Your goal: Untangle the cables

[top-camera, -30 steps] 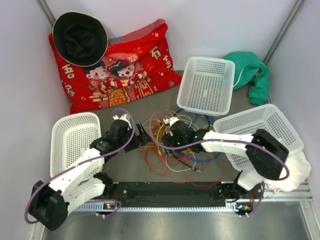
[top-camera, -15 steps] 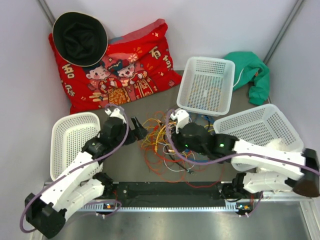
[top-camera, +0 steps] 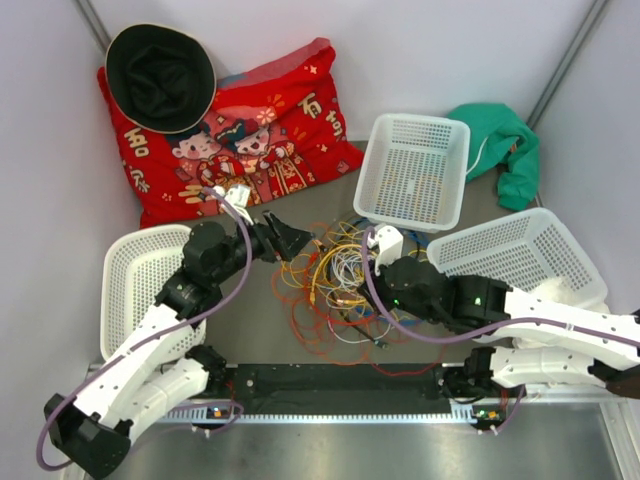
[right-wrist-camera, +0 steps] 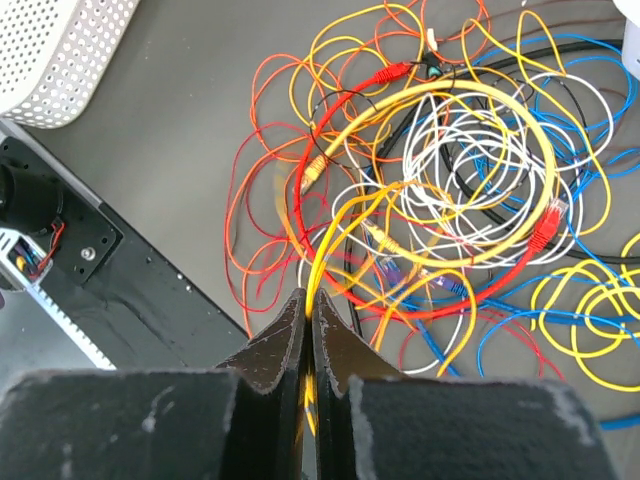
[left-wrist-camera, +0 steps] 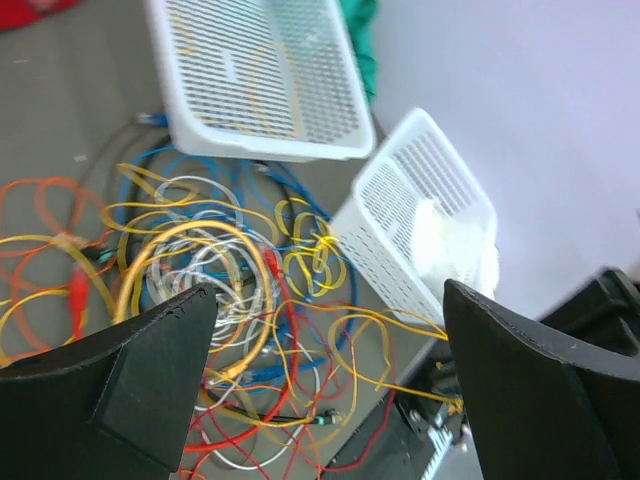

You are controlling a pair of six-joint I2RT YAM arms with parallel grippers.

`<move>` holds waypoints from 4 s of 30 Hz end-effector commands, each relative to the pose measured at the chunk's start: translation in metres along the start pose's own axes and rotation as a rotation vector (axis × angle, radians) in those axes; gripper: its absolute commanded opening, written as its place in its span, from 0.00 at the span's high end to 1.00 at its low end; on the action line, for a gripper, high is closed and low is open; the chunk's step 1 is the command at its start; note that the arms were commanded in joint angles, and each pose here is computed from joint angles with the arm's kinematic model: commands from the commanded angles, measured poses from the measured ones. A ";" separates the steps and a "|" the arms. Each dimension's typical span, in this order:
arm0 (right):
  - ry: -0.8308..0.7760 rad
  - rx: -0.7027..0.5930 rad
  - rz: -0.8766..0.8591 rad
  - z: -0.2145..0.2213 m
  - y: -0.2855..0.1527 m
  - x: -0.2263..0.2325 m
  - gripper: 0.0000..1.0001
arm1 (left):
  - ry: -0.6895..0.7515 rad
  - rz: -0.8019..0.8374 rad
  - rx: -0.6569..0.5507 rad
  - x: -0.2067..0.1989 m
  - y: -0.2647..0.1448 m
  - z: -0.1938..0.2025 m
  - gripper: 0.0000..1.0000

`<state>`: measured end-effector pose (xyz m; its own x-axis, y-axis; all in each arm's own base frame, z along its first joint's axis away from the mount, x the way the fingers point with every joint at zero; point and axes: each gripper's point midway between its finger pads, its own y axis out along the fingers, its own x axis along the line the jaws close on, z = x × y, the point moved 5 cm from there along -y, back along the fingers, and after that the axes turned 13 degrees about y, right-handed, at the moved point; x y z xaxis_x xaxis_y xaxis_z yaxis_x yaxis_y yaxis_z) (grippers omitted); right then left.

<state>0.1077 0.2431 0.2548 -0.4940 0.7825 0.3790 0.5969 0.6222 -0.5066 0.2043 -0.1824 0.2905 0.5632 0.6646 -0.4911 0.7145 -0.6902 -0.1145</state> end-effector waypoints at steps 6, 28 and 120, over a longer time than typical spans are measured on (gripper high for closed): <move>0.053 -0.074 -0.121 -0.030 -0.028 0.022 1.00 | 0.073 0.368 0.139 -0.036 0.017 0.017 0.01; 0.116 -0.143 -0.266 -0.070 -0.073 0.042 0.97 | 0.193 0.565 0.154 -0.077 0.049 0.064 1.00; 0.135 -0.638 0.265 -0.287 -0.050 -0.063 1.00 | -0.022 -0.315 0.293 0.050 0.001 0.064 1.00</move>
<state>0.2562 0.1666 0.4700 -0.2114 0.9174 0.3372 0.9630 0.2545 -0.0888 0.2088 -0.1645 0.2069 0.2946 0.8807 -0.3709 0.6933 -0.4641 -0.5513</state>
